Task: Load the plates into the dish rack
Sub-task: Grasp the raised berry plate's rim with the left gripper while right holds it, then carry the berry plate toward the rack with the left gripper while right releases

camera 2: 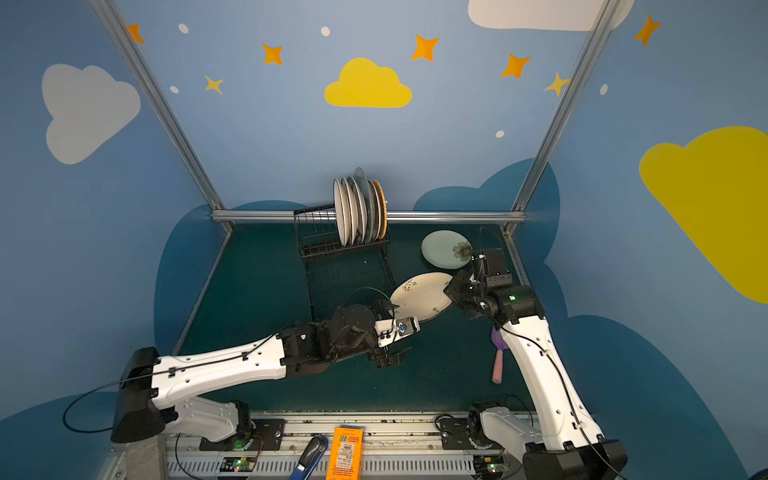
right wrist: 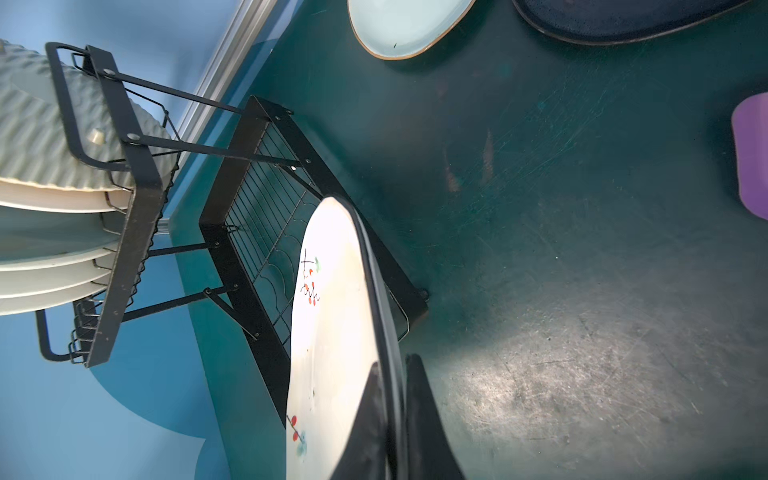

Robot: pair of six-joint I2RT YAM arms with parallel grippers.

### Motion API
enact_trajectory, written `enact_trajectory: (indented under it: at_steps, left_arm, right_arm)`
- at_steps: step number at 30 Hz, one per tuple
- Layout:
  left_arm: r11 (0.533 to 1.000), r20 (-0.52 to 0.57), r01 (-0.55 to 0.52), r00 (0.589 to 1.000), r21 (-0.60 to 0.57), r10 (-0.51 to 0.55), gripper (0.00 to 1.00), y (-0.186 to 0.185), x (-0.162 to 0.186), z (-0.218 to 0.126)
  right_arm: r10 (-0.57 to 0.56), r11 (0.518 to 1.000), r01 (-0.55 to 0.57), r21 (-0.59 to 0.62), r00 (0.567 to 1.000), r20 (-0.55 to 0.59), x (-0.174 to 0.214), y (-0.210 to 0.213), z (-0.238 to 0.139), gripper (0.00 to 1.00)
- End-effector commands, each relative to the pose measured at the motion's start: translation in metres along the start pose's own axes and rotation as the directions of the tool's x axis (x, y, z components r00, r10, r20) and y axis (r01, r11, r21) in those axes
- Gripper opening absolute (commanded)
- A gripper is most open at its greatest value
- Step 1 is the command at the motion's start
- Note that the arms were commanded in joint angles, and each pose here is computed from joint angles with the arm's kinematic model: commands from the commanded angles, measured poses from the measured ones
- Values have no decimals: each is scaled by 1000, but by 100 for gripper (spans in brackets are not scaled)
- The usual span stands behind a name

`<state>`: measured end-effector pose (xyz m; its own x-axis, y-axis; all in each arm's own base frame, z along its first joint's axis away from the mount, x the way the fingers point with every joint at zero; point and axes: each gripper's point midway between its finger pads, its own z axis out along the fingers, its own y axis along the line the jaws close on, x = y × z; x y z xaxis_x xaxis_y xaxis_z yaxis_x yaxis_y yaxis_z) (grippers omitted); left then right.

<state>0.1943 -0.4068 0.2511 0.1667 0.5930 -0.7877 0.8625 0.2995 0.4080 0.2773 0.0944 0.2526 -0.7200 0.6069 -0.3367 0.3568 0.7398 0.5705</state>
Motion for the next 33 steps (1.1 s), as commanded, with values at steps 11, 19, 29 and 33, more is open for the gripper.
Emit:
enact_trajectory:
  at_steps: [11,19,29,33]
  left_arm:
    - [994,1,-6,1000,-107,6,58,17,-20,43]
    - [986,-5,7,1000,-166,-8,16,21,-20,51]
    - [986,59,110,993,-129,-103,4,16,-32,18]
    - [986,86,141,987,-91,-133,4,13,-32,-1]
  right_arm:
    - [7,989,-1,-149,999,40,-5,30,-25,0]
    - [12,986,-8,-168,1000,20,-2,33,-24,0]
    - [-53,963,56,-263,998,19,-7,62,-28,11]
    - [-109,932,124,-341,992,62,-14,82,-32,67]
